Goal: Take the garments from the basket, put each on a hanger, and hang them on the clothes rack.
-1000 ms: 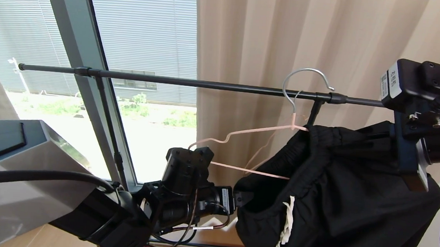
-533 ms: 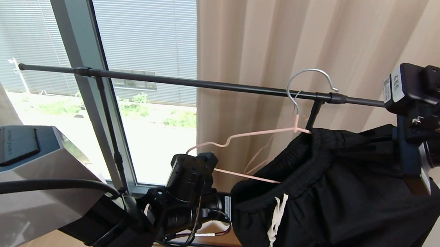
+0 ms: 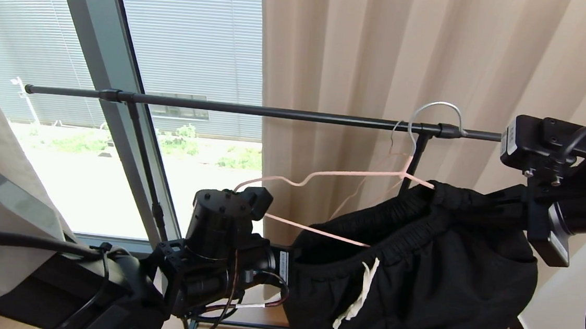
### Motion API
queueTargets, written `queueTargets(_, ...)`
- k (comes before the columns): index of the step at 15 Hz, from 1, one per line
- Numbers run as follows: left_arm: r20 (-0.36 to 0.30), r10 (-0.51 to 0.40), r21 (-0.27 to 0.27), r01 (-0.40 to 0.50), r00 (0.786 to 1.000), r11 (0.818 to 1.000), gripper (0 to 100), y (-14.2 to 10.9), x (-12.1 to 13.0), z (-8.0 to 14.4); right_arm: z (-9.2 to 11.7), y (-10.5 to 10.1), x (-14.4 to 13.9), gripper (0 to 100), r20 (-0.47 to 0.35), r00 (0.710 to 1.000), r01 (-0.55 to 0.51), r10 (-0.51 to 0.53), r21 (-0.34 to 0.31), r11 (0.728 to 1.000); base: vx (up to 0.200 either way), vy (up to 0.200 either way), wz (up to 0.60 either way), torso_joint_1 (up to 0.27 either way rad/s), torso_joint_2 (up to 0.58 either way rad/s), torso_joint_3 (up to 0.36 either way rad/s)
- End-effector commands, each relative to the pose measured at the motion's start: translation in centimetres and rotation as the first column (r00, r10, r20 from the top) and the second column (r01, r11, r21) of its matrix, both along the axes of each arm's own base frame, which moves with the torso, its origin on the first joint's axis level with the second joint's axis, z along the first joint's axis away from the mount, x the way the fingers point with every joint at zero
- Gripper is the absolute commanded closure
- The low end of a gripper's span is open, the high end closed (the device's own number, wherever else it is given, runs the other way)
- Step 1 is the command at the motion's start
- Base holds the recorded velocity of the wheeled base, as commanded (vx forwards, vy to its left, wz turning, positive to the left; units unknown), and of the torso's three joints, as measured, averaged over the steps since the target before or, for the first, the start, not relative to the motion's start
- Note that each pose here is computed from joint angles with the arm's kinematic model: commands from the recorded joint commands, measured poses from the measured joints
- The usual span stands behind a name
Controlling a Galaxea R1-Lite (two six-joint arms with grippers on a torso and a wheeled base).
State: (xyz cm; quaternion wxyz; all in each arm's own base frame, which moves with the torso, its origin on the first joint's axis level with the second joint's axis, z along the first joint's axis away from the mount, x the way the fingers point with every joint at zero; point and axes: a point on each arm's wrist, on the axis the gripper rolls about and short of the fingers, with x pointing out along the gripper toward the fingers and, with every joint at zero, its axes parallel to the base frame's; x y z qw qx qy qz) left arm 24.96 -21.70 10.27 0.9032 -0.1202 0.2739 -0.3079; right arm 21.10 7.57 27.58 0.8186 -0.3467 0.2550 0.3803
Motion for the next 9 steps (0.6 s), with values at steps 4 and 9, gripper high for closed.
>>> queueTargets(4, 0.025, -0.061, 0.047, 0.059, 0.998, 0.997, 100, -0.7, -0.9, -0.3, -0.2, 0.2, 0.1, 100, -0.005, 1.000, 0.008, -0.008, 0.025, 1.000, 0.000, 0.000, 0.00, 0.000, 0.00, 0.000)
queueTargets(9, 0.099, -0.216, 0.244, 0.187, 0.971, 0.952, 100, -1.1, -2.5, -2.7, -0.2, 0.7, 0.1, 100, -0.014, 1.000, 0.017, -0.016, 0.047, 0.999, 0.000, 0.000, 0.00, 0.000, 0.00, 0.000)
